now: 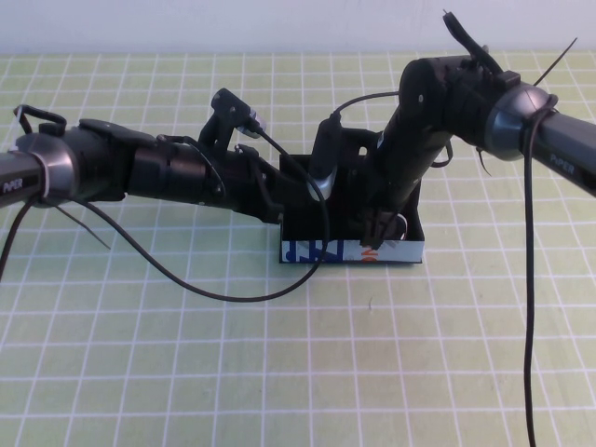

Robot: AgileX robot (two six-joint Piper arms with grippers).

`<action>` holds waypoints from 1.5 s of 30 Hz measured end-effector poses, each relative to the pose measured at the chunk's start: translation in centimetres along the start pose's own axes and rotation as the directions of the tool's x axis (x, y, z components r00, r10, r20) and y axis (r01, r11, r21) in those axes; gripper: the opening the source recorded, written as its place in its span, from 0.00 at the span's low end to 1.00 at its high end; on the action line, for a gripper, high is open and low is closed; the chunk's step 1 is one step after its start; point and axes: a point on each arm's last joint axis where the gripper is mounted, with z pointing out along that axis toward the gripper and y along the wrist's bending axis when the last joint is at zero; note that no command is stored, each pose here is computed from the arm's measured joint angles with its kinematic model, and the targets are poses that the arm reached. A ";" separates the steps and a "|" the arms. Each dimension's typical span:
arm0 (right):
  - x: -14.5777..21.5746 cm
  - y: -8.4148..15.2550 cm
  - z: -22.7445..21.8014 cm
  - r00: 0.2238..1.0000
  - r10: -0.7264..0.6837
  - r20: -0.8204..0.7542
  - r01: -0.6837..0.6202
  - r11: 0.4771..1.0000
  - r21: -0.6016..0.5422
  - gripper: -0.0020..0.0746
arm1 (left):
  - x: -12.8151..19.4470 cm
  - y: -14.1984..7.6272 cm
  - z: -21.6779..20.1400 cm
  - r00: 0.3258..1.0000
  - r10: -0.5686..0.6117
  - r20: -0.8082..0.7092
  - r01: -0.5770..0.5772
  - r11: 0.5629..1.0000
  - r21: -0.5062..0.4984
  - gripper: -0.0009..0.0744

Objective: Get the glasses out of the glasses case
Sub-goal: Pick up the glasses from the glasses case

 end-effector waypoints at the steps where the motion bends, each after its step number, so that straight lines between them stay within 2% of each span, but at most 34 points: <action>1: 0.0 0.0 0.0 1.000 0.000 0.000 0.000 1.000 0.000 0.44 | 0.0 0.0 0.0 1.000 0.000 0.000 0.000 1.000 0.000 0.01; 5: 0.0 0.0 0.0 1.000 -0.001 -0.002 0.001 1.000 -0.001 0.38 | 0.0 -0.1 0.0 1.000 0.000 0.001 0.000 1.000 0.010 0.01; 9: 0.0 0.1 0.1 1.000 0.004 0.001 -0.004 1.000 -0.008 0.22 | 0.0 -0.2 0.0 1.000 0.000 0.002 0.000 1.000 0.021 0.01; 13: -0.1 0.1 0.1 1.000 0.009 0.008 -0.009 1.000 -0.016 0.13 | 0.0 -0.2 0.0 1.000 0.000 0.002 0.000 1.000 0.021 0.01; 21: -0.2 0.3 0.0 1.000 0.011 0.008 -0.011 1.000 -0.029 0.07 | 0.0 -0.4 0.0 1.000 -0.012 0.004 0.012 0.999 0.042 0.01; 28: -0.2 0.4 -0.4 1.000 0.022 0.003 -0.022 0.999 -0.040 0.06 | 0.0 -0.7 -0.2 1.000 -0.003 -0.015 0.004 0.998 0.070 0.01; 33: -0.1 0.7 -1.3 0.998 0.058 -0.019 -0.059 0.997 -0.053 0.05 | -1.2 -1.5 -1.6 0.999 0.004 -0.034 -0.002 0.998 0.069 0.01; 37: -0.4 0.9 -3.4 0.997 0.075 -0.034 -0.078 0.995 -0.070 0.04 | -2.1 -1.7 -3.3 0.999 0.013 -0.037 -0.011 0.998 0.055 0.01; 45: -2.0 0.9 -8.7 0.984 0.169 0.055 -0.169 0.986 -0.003 0.04 | -3.1 -2.3 -5.2 0.997 0.027 -0.070 -0.025 0.999 0.029 0.01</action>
